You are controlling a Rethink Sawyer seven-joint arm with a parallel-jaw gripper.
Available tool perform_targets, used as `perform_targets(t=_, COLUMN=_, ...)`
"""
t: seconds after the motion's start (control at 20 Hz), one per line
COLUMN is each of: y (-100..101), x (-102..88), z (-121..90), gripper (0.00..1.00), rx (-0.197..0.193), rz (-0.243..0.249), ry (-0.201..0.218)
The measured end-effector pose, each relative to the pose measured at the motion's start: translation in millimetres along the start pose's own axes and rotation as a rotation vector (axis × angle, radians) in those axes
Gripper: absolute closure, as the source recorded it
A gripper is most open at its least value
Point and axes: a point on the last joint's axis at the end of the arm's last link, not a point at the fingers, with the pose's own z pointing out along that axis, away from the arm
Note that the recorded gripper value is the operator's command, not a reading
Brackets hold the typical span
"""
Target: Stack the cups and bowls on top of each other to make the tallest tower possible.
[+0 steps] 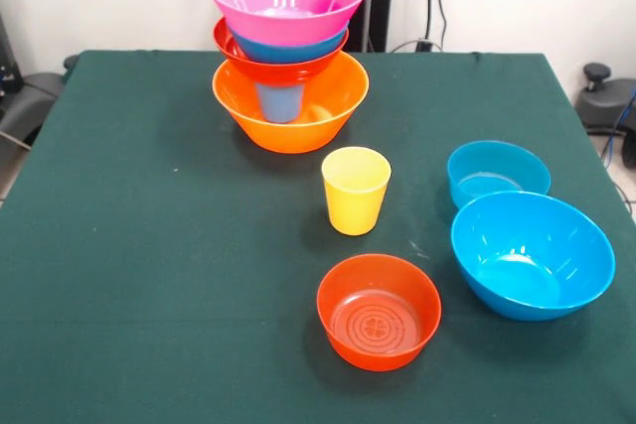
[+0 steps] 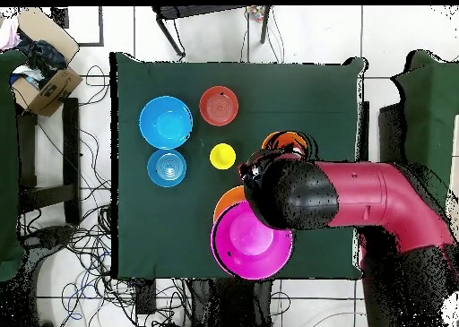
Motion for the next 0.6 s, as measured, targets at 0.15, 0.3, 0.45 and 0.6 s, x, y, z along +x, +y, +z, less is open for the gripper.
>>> perform_targets(t=0.15, y=-1, x=1.0, z=-6, gripper=1.00, rx=0.012, rz=0.008, ry=0.001)
perform_targets(t=0.3, y=4, x=3.3, z=-8, gripper=1.00, rx=0.026, rz=0.005, ry=0.007)
perform_targets(t=0.45, y=14, x=4.5, z=-7, gripper=1.00, rx=0.033, rz=-0.007, ry=0.011)
perform_targets(t=0.6, y=26, x=3.0, z=-3, gripper=1.00, rx=0.042, rz=-0.019, ry=0.002)
